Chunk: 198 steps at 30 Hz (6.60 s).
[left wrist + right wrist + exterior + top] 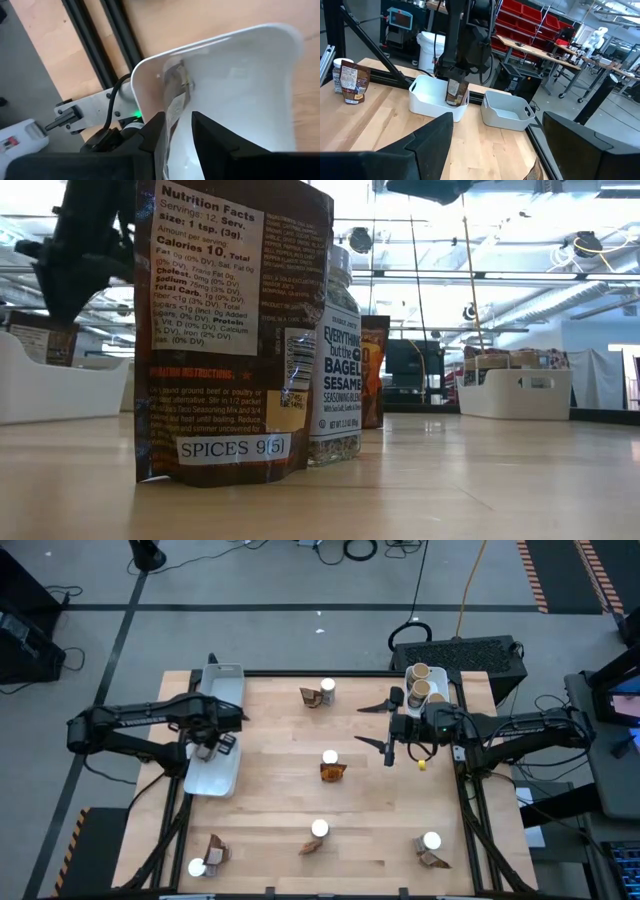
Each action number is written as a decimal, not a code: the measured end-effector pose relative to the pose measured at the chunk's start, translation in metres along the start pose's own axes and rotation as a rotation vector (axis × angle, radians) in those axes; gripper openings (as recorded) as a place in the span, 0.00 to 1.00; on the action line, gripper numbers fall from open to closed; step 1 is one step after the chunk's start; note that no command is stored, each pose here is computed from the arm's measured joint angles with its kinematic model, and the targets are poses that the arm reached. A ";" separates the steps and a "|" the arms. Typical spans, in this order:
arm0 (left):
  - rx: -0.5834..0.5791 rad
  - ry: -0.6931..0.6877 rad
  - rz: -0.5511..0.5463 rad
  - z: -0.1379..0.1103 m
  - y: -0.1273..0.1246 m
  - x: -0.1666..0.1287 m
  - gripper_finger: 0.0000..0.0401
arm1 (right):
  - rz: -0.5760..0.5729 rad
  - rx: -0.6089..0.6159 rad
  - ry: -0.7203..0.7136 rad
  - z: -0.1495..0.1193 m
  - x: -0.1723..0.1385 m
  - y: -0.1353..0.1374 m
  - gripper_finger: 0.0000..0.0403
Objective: Sort spices by type
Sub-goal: Put the orange seasoning pack into the left white bin
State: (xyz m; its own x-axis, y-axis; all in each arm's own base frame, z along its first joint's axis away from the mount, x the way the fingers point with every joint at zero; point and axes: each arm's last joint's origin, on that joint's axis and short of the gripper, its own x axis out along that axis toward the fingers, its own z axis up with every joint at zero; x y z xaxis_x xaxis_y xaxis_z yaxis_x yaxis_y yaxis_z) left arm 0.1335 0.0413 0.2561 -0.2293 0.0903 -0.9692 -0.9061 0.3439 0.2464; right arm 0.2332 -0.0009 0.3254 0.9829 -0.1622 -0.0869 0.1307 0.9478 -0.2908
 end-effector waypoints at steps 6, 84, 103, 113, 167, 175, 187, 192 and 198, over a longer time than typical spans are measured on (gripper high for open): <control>0.008 -0.063 -0.072 0.004 0.000 -0.024 0.25 | -0.002 0.000 -0.008 0.001 0.000 0.000 0.71; 0.364 0.455 -0.226 -0.178 -0.126 -0.027 0.55 | 0.000 0.027 -0.014 -0.003 0.011 0.003 0.71; 0.386 0.534 -0.149 -0.187 -0.154 -0.003 0.50 | -0.002 0.028 -0.021 -0.002 0.011 0.003 0.71; 0.414 0.532 -0.157 -0.187 -0.153 -0.003 0.11 | -0.003 0.029 -0.021 -0.002 0.011 0.003 0.71; 0.163 0.018 -0.308 -0.036 -0.017 -0.064 0.01 | 0.243 -0.057 -0.046 -0.017 0.051 0.002 0.01; 0.182 0.098 -0.297 -0.010 -0.022 -0.056 0.01 | 0.215 -0.029 0.008 -0.032 0.064 -0.005 0.00; 0.205 0.199 -0.246 0.027 -0.032 -0.038 0.01 | 0.208 -0.017 0.016 -0.033 0.064 -0.007 0.00; 0.220 0.252 -0.216 0.039 -0.040 -0.029 0.01 | 0.208 -0.020 0.016 -0.033 0.064 -0.007 0.00; 0.210 0.258 -0.181 0.048 -0.041 -0.023 0.01 | 0.209 -0.020 0.021 -0.033 0.064 -0.007 0.00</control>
State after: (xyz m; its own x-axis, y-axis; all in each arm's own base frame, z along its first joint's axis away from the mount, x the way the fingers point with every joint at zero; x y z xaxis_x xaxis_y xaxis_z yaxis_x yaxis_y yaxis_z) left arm 0.1927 0.0700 0.2682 -0.1787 -0.2187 -0.9593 -0.8538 0.5189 0.0408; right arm 0.2914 -0.0270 0.2900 0.9854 0.0320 -0.1671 -0.0791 0.9558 -0.2831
